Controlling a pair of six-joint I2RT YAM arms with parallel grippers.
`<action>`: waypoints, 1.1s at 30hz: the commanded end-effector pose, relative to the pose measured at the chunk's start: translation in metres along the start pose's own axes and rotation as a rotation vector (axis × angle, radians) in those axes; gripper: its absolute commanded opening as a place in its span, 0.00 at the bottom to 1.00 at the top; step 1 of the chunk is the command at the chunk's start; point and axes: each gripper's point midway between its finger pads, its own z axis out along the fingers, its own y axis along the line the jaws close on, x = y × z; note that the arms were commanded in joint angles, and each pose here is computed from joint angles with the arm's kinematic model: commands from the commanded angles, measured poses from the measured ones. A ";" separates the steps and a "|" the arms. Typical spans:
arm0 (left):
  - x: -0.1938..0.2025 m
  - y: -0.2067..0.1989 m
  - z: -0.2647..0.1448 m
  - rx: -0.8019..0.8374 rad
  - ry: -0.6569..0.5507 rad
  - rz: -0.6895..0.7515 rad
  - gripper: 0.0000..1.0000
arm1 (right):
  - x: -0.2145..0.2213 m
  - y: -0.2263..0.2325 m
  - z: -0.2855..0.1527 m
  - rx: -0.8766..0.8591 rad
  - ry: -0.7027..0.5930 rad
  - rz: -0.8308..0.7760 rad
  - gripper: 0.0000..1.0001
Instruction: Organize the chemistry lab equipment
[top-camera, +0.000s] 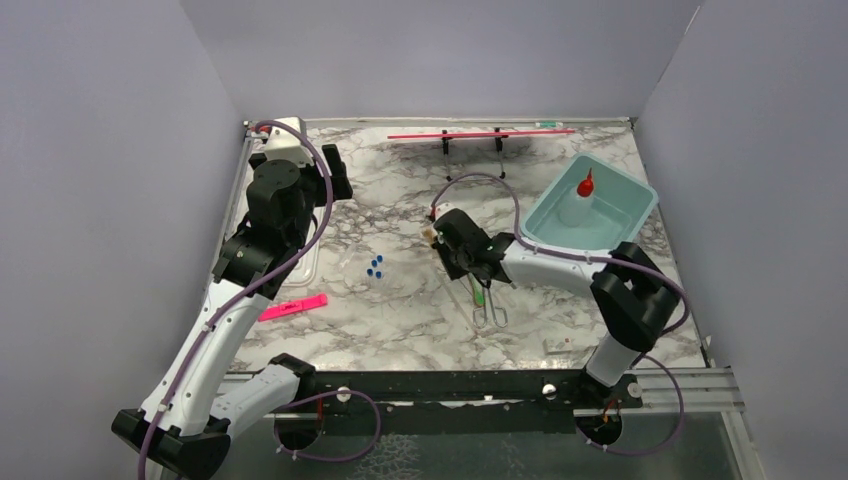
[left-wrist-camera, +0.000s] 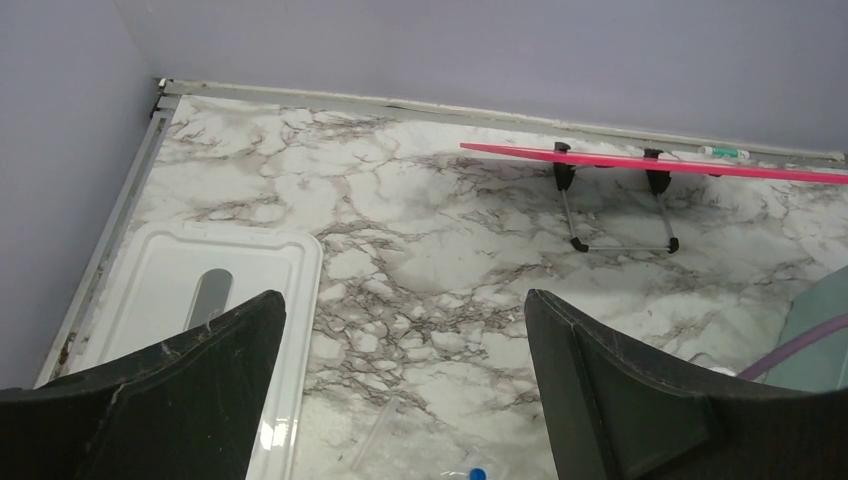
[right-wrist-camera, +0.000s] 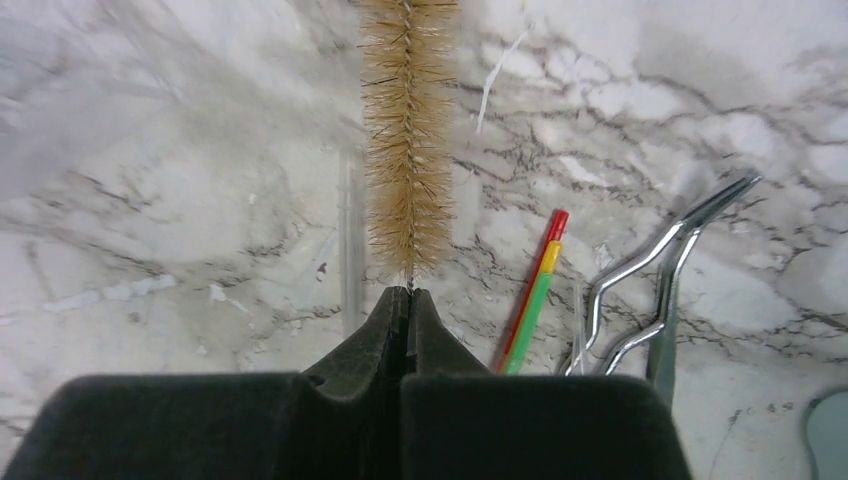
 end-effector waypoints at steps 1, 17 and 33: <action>-0.012 0.001 -0.004 -0.010 -0.036 -0.012 0.92 | -0.059 0.009 -0.041 -0.079 -0.230 0.027 0.01; 0.000 -0.007 0.003 0.019 -0.002 -0.034 0.94 | -0.139 -0.064 -0.207 0.135 -0.719 0.293 0.01; -0.003 -0.012 0.000 0.052 -0.006 -0.053 0.94 | -0.118 -0.220 -0.243 0.637 -0.574 0.677 0.01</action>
